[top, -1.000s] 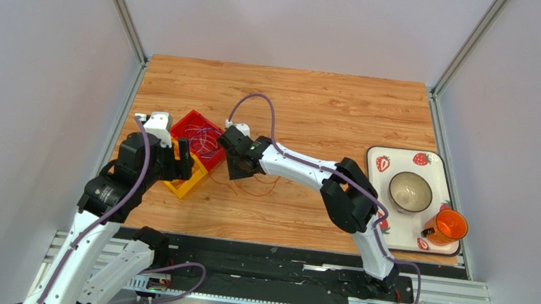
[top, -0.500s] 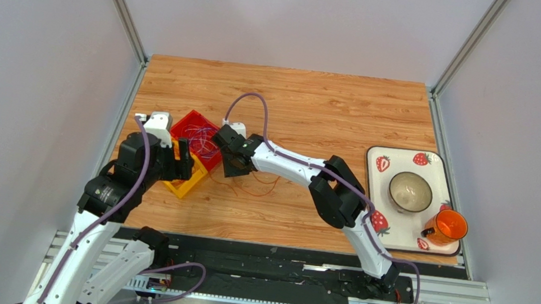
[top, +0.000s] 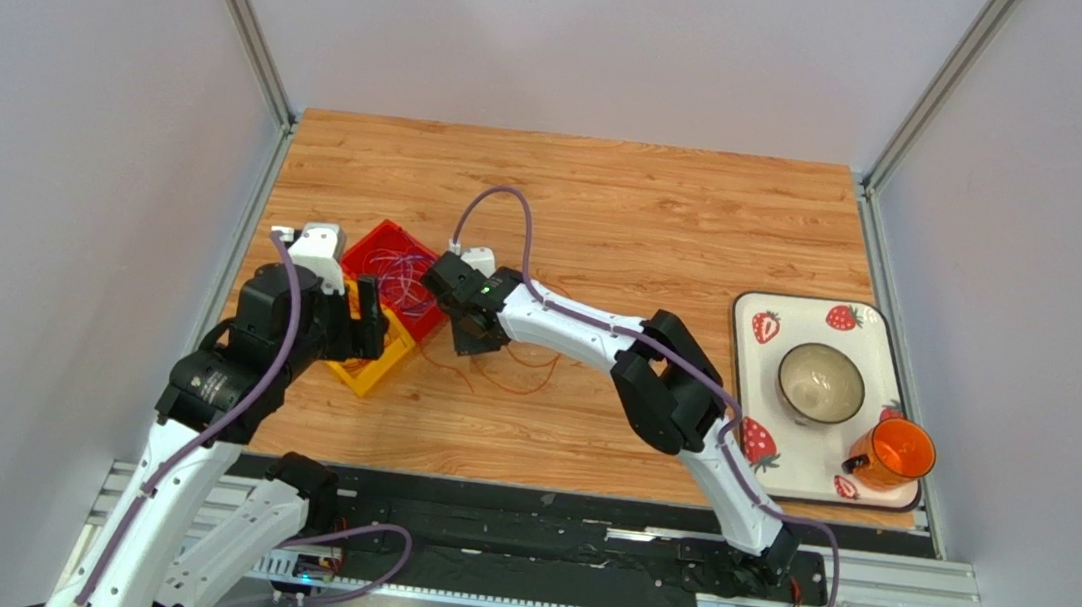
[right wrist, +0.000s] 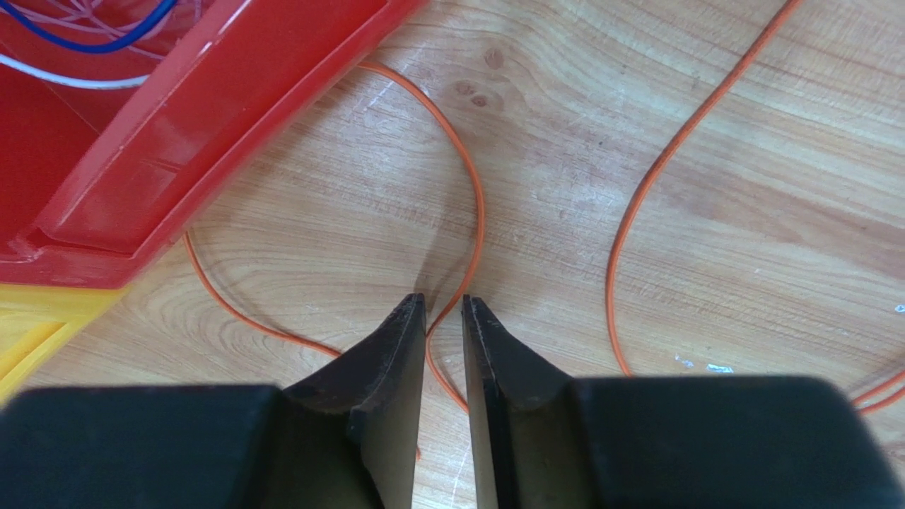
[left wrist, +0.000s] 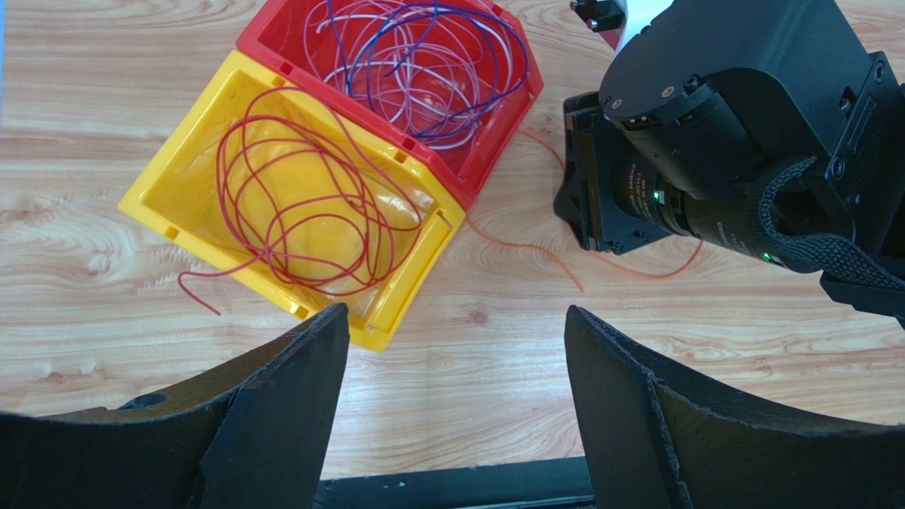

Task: Untangle the cables

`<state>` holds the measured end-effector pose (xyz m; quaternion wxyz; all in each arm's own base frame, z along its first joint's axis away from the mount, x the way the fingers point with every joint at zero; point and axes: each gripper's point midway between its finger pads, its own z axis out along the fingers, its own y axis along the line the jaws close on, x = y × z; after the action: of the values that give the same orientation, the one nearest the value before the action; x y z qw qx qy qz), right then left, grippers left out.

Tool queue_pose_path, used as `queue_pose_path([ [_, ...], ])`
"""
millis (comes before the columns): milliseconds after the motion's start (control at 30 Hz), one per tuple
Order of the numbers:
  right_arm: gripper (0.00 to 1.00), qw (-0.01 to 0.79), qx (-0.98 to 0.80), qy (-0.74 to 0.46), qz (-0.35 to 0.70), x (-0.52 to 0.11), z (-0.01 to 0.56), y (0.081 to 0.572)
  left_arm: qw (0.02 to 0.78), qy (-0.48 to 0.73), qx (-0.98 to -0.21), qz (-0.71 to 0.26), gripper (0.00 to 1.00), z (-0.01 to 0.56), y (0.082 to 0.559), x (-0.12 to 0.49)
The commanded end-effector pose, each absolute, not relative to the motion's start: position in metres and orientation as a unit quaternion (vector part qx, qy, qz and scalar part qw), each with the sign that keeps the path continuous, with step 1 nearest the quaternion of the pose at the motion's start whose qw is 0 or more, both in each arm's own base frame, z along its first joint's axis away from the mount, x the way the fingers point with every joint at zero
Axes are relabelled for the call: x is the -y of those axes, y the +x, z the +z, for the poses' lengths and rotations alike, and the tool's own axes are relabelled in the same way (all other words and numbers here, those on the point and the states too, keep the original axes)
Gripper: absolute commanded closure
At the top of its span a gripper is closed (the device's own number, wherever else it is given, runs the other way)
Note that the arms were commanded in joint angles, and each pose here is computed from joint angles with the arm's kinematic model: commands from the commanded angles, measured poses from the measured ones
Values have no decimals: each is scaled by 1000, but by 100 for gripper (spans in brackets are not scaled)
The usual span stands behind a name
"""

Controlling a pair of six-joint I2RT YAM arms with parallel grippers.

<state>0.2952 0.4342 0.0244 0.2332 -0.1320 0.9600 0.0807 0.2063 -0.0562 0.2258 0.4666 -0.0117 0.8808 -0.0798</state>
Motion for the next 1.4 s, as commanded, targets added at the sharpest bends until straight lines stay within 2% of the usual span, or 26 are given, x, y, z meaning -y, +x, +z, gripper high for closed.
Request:
queue_pose_path([
  [0,86,240,-959,-127,84,-441,28,294,477,-12,-874,-87,18,230,211,60],
  [33,90,240,-959,-129,82,-441,28,294,478,-12,-874,-87,18,230,211,59],
  [67,99,243,-958,-129,82,-440,30,295,477,-12,-874,-87,18,230,211,59],
  [100,100,248,-957,-127,81,-440,35,296,477,-12,-874,-87,18,230,211,59],
  [333,100,294,-946,-119,69,-428,83,308,478,-12,-874,-88,18,230,211,60],
  [667,100,367,-928,-63,36,-378,143,332,477,-10,-875,-89,18,230,211,60],
  [1033,100,354,-935,9,-13,-334,115,359,471,-10,-878,-87,18,227,213,61],
  [1100,70,342,-939,11,-13,-332,108,360,469,-10,-879,-87,18,226,213,61],
  [1133,52,336,-942,18,-23,-324,104,362,469,-9,-879,-89,18,227,213,62],
  [1233,40,331,-943,29,-15,-318,106,367,468,-8,-879,-89,19,226,213,62],
  [1367,35,320,-947,20,15,-321,109,361,468,-8,-879,-89,19,226,214,62],
])
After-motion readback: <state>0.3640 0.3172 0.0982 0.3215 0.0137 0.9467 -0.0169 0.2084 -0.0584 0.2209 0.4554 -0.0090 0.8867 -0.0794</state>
